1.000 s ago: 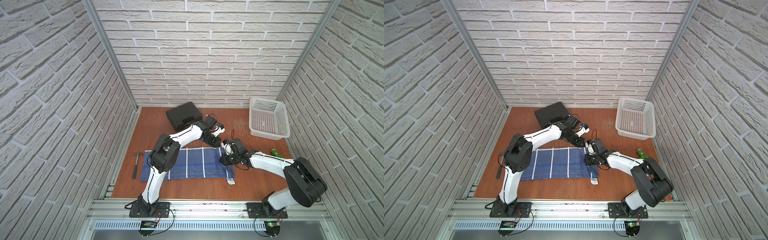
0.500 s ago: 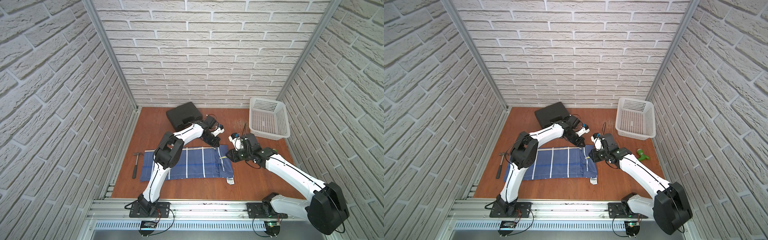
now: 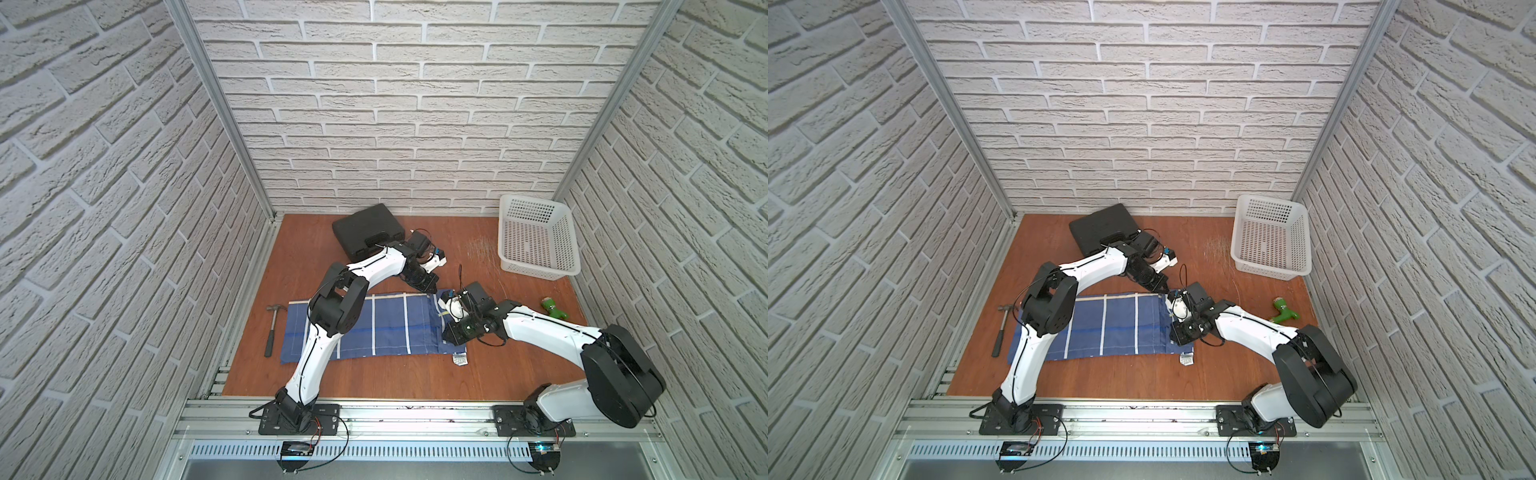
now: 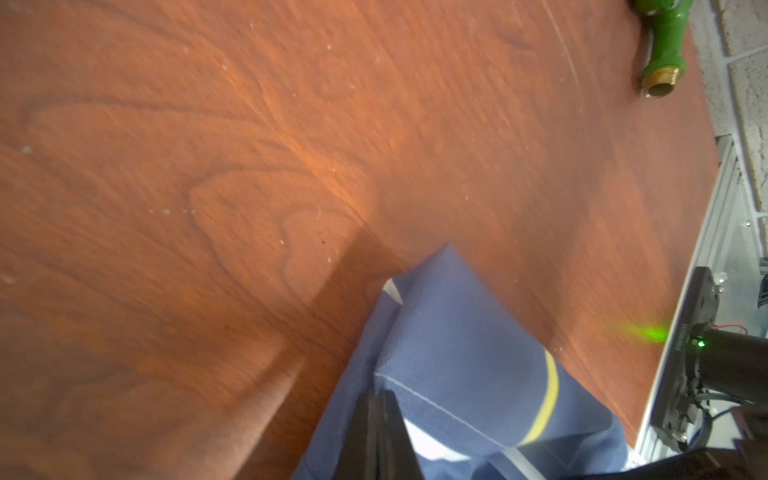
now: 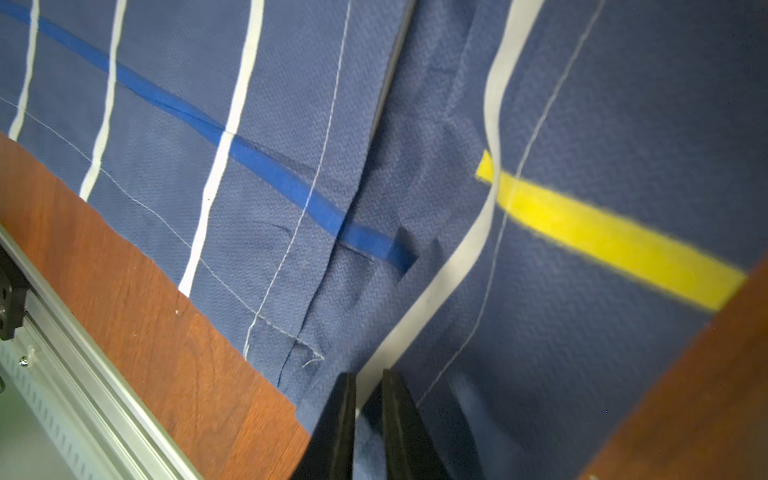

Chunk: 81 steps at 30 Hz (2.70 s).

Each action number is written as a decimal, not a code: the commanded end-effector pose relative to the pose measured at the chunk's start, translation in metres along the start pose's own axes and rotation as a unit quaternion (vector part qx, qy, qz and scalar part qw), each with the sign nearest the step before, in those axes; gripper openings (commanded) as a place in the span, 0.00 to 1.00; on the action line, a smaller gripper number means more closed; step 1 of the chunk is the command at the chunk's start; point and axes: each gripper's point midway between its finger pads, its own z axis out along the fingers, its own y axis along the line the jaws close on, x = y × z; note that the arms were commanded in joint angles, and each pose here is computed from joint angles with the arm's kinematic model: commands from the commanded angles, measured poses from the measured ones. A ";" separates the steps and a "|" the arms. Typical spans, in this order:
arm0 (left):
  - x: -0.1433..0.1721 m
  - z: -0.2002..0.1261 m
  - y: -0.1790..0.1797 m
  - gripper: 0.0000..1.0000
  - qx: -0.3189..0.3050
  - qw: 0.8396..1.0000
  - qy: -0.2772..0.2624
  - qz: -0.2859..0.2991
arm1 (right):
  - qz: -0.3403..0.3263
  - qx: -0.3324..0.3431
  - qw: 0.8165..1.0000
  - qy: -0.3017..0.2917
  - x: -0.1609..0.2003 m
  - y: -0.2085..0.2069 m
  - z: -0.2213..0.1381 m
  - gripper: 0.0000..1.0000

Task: Roll up the pillowcase
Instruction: Roll the pillowcase at the center of the board.

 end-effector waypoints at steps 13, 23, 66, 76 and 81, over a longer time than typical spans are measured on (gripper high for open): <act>-0.015 0.024 0.022 0.11 -0.035 0.999 -0.018 0.012 | 0.005 0.013 0.999 0.033 0.011 -0.001 0.014 0.12; -0.002 0.034 0.026 0.18 -0.049 0.999 0.012 0.016 | 0.017 -0.011 0.998 -0.067 -0.027 0.012 -0.048 0.24; 0.032 0.010 -0.041 0.36 -0.063 0.998 0.008 0.028 | 0.268 -0.194 0.931 -0.153 -0.074 -0.064 -0.011 0.23; 0.018 -0.001 -0.037 0.42 -0.062 0.998 -0.017 0.028 | 0.261 -0.116 0.949 -0.134 -0.059 -0.068 -0.020 0.08; 0.006 -0.029 -0.045 0.48 -0.061 0.997 -0.044 0.024 | 0.253 -0.001 0.961 -0.111 -0.048 -0.082 -0.027 0.06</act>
